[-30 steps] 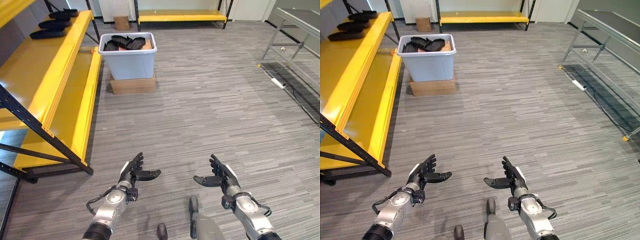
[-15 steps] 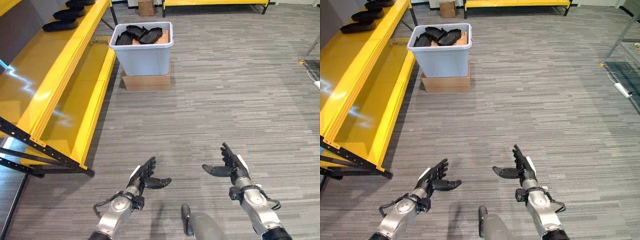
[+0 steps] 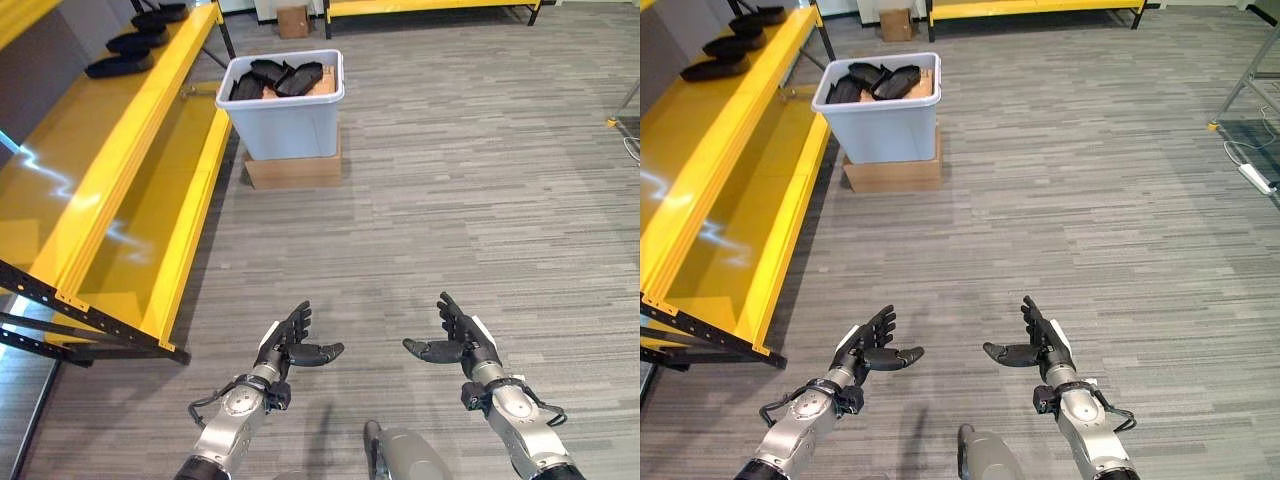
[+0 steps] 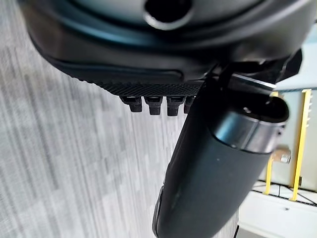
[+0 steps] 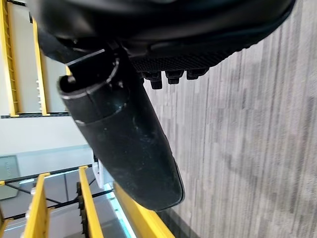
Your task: Move parts from the plastic box to the shelf.
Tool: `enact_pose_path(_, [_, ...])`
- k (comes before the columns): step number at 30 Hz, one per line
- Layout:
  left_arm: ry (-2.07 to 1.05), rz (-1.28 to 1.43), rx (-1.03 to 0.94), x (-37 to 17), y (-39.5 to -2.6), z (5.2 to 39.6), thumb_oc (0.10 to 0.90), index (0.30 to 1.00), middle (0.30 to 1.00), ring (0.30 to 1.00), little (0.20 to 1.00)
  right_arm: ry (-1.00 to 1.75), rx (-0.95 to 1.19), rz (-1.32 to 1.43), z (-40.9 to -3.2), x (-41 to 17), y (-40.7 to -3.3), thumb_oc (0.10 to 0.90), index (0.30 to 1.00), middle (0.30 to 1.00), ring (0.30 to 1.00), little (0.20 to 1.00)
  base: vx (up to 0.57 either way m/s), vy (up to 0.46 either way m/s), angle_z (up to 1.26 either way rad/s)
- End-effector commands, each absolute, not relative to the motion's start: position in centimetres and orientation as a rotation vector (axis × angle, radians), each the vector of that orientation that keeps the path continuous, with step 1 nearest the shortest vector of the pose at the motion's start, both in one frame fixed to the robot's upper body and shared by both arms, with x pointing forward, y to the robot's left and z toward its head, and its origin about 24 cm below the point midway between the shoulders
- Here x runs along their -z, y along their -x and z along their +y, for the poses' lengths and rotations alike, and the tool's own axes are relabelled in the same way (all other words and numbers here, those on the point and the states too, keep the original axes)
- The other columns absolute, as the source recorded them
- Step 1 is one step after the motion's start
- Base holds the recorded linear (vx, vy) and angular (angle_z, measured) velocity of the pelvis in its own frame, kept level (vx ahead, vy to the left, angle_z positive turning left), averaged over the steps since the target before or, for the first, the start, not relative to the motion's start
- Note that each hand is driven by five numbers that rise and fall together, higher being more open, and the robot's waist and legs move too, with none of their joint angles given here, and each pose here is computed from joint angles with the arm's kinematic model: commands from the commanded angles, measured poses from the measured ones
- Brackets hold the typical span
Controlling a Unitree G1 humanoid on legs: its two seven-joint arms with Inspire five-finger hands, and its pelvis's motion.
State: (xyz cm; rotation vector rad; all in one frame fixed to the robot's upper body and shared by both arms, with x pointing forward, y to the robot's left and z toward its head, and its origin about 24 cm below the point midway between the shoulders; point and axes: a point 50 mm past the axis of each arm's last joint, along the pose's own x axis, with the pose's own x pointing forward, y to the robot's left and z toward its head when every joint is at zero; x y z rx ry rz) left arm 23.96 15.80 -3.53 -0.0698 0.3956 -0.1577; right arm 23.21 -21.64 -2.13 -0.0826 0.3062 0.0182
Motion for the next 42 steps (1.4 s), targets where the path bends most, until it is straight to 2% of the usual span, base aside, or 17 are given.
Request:
enact_pose_path(1, [0.074,0.217,0.079,1.0,-25.1,17.8,0.900,1.000,1.000,1.000,1.000,0.081,-0.075,0.110,-20.7,-0.8,-24.8,0.900,1.000,1.000,1.000,1.000,0.31,0.040,-0.16])
enact_pose_path(4, [0.229,0.243,0.016,1.4,-24.8,18.5,0.900,1.000,1.000,1.000,1.000,0.108,-0.086,0.118,-20.3,-0.8,-24.9,0.900,1.000,1.000,1.000,1.000,0.31,0.114,-0.18])
enact_pose_path(8, [0.242,0.177,-0.014,0.7,-24.2,19.2,0.900,1.000,1.000,1.000,1.000,0.095,-0.164,0.140,-19.4,-0.7,-25.1,0.900,1.000,1.000,1.000,1.000,0.33,0.107,-0.49])
enact_pose_path(15, [0.094,0.101,-0.075,-0.3,-25.1,19.8,0.900,1.000,1.000,1.000,1.000,0.108,-0.223,0.093,-19.0,-1.6,-25.4,0.900,1.000,1.000,1.000,1.000,0.34,0.193,-0.48])
enact_pose_path(24, [-0.216,0.059,0.076,-2.2,-26.5,19.5,0.900,1.000,1.000,1.000,1.000,-0.001,-0.084,0.073,-18.8,-1.4,-25.3,0.900,1.000,1.000,1.000,1.000,0.37,0.137,0.00])
enact_pose_path(33, [-0.229,0.085,0.119,-2.1,-26.6,19.0,0.900,1.000,1.000,1.000,1.000,-0.023,-0.071,0.067,-17.5,-1.1,-25.9,0.900,1.000,1.000,1.000,1.000,0.26,0.200,-0.17])
enact_pose_path(38, [-0.219,0.099,0.076,-1.8,-25.7,20.5,0.900,1.000,1.000,1.000,1.000,-0.029,-0.105,0.037,-17.4,-1.9,-26.2,0.900,1.000,1.000,1.000,1.000,0.16,-0.093,-0.82])
enact_pose_path(42, [-0.214,0.105,0.087,-1.9,-25.8,20.4,0.900,1.000,1.000,1.000,1.000,-0.032,-0.101,0.035,-18.1,-2.0,-26.1,0.900,1.000,1.000,1.000,1.000,0.26,-0.129,-0.19])
